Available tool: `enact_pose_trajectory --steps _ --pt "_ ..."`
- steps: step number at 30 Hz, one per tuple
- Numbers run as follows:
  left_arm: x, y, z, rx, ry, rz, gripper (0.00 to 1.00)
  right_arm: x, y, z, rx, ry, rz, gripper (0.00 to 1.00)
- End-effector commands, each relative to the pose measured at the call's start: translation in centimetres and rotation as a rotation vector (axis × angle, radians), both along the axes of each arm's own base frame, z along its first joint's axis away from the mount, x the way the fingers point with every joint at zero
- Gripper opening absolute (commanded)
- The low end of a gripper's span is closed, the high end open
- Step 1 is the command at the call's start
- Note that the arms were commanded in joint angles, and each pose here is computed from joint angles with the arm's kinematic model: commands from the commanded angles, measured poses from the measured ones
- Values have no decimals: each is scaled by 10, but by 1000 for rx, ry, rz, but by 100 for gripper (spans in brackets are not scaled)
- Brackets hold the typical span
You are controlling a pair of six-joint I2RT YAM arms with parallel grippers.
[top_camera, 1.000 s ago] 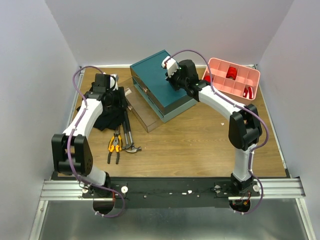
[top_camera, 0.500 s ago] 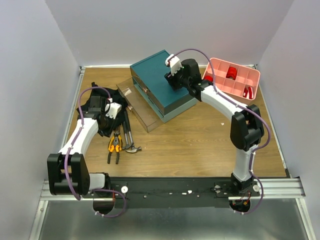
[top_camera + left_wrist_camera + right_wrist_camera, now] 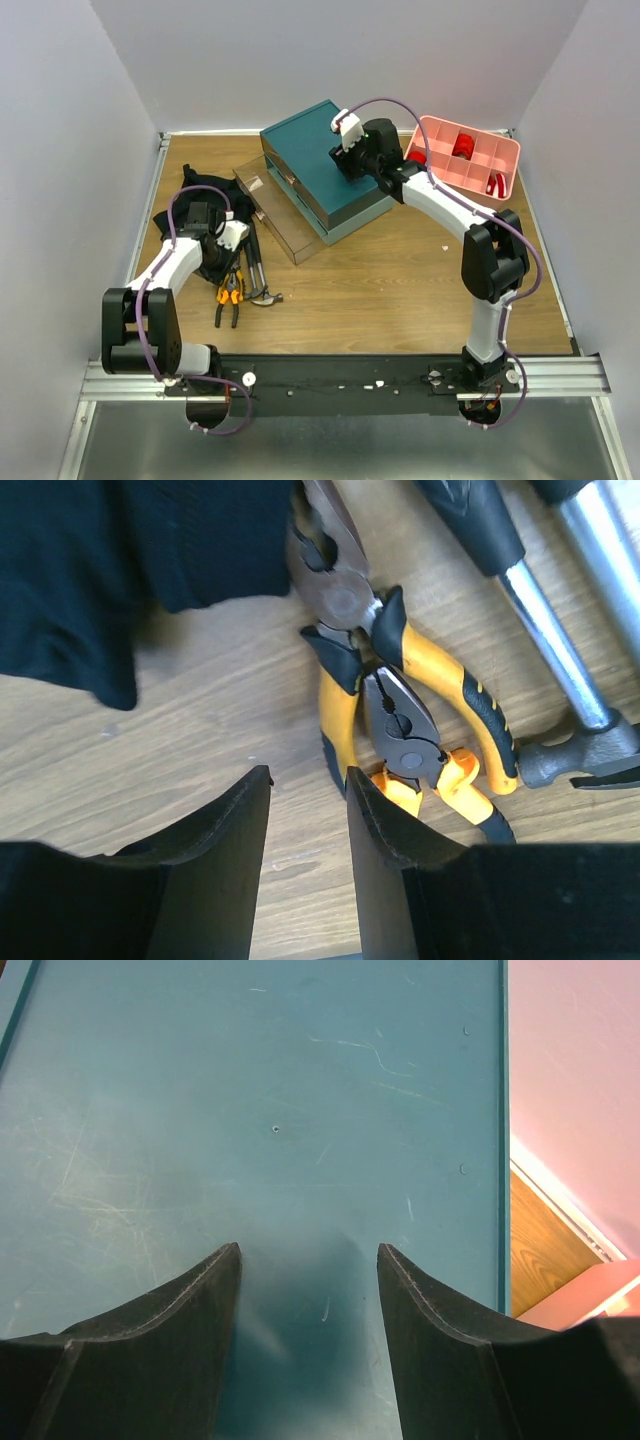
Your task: Sort the tools into containers
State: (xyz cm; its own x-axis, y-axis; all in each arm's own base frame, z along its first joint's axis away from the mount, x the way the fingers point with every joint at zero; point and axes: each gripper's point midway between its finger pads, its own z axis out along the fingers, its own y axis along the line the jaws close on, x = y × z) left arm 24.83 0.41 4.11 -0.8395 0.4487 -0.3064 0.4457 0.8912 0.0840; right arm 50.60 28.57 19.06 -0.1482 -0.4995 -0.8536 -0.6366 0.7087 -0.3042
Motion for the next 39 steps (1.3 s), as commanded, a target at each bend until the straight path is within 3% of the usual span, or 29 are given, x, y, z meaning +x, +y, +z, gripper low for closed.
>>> enact_pose_trajectory --steps 1,8,14,19,24,28,32,39 --pt "0 1 -11 4 3 -25 46 -38 -24 -90 -166 260 0 66" --pt "2 -3 -21 -24 29 11 46 -39 -25 -94 -174 263 0 66" --pt "-2 2 -38 3 95 41 26 -37 -25 -94 -173 262 0 66" --pt "-10 -8 -5 -172 30 -56 0 -35 -23 -93 -172 255 0 66" --pt "6 -12 58 -226 -212 -160 0 -32 -22 -94 -172 253 0 66" --pt "36 -41 115 -399 -383 -168 0 -31 -21 -93 -170 251 1 66" --pt "66 -71 146 -570 -410 -135 0 -32 -21 -92 -175 246 4 66" --pt "143 -103 152 -844 -322 160 0 -36 -24 -86 -187 223 7 66"
